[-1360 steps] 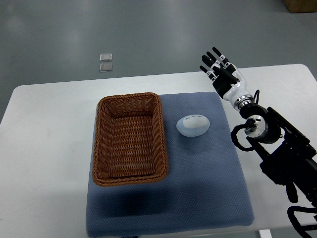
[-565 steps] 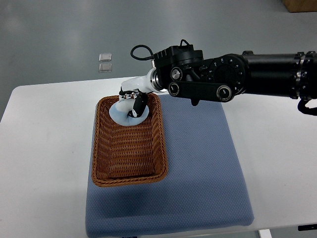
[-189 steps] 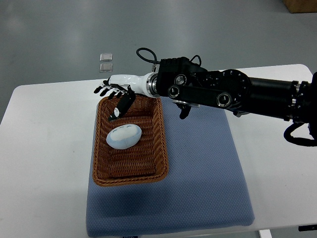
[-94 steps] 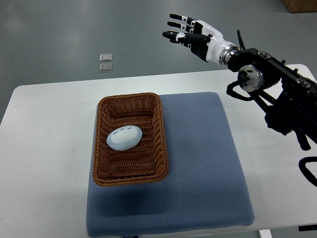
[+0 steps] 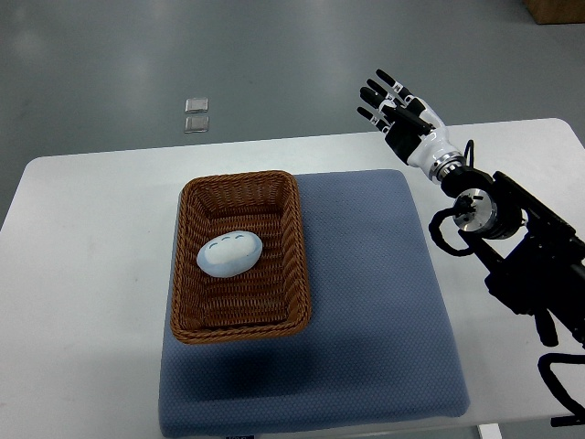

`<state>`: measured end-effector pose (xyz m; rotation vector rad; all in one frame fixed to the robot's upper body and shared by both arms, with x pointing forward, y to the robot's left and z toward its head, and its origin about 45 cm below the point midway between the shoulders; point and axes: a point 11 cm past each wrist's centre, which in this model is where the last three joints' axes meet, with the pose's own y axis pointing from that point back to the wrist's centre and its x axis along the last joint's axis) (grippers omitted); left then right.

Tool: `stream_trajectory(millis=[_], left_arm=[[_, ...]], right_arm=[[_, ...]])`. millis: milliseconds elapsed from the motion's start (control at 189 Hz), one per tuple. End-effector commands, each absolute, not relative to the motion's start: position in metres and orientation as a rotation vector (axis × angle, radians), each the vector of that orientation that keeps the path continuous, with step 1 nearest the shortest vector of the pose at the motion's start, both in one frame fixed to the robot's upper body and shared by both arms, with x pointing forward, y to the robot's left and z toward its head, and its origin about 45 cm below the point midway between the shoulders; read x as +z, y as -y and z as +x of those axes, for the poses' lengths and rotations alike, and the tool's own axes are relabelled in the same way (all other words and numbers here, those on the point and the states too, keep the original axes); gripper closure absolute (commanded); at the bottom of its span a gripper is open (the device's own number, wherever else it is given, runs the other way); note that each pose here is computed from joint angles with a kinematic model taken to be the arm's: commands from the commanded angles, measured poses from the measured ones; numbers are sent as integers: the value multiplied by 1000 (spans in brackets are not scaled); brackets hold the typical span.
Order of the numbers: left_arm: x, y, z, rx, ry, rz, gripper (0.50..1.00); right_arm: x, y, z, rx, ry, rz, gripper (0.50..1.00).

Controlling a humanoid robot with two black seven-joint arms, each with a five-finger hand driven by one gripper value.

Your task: Place blue toy in brown basket

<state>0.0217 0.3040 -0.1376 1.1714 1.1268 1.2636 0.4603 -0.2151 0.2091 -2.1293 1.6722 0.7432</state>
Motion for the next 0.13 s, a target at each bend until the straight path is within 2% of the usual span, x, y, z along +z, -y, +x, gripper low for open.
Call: stream_trajectory(millis=[0, 127], left_arm=[[-138, -304, 22, 1263, -1127, 1170, 500], [-138, -303, 22, 1261, -1129, 1168, 500]], right_arm=[[207, 216, 459, 748, -1674, -2127, 601], [205, 217, 458, 751, -1681, -2123, 603]])
